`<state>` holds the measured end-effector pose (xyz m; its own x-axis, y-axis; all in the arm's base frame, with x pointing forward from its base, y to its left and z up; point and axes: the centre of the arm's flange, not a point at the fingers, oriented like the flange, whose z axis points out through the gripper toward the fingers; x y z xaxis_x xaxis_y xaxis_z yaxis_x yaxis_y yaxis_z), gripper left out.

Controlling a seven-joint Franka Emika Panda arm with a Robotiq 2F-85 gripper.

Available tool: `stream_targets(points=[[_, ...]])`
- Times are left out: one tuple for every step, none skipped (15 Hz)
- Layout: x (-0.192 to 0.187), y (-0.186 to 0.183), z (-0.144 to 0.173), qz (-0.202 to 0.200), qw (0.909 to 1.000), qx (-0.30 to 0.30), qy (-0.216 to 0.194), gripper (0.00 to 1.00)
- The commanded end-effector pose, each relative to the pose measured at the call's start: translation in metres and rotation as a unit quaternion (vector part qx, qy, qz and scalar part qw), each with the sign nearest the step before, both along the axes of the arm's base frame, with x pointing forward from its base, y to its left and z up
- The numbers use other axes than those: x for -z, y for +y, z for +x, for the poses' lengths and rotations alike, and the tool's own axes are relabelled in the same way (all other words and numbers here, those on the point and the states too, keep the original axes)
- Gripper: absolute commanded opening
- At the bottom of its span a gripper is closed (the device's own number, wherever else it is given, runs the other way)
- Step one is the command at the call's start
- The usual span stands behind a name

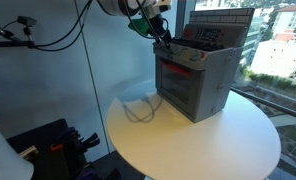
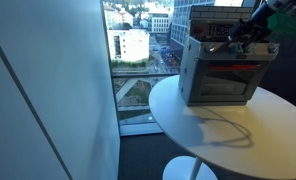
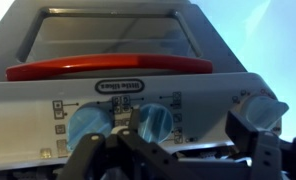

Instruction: Turn the second knob from the left to the right.

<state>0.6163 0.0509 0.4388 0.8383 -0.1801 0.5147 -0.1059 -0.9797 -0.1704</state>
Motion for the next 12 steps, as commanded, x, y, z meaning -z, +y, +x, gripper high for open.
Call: stream_targets(points=[[-0.002, -0.002, 0.005, 0.000, 0.9999, -0.008, -0.011, 0.70], [-0.002, -0.002, 0.005, -0.001, 0.9999, -0.007, -0.012, 0.57], [-0.003, -0.002, 0.005, -0.001, 0.9999, -0.007, -0.013, 0.49], [-0.003, -0.004, 0.005, -0.002, 0.9999, -0.005, -0.013, 0.40], [-0.003, -0.006, 0.004, -0.002, 0.9999, -0.003, -0.014, 0.32], [-0.003, -0.008, 0.004, -0.002, 0.9999, 0.000, -0.014, 0.23], [-0.003, -0.011, 0.003, -0.002, 0.9999, 0.002, -0.014, 0.16], [-0.003, -0.013, 0.003, -0.003, 0.9999, 0.006, -0.014, 0.11], [-0.003, -0.016, 0.002, -0.003, 0.9999, 0.009, -0.014, 0.06], [-0.004, -0.017, 0.002, -0.003, 0.9998, 0.011, -0.015, 0.06], [-0.005, -0.015, 0.001, -0.004, 0.9998, 0.011, -0.017, 0.08], [-0.005, -0.015, 0.001, -0.004, 0.9998, 0.011, -0.017, 0.06]])
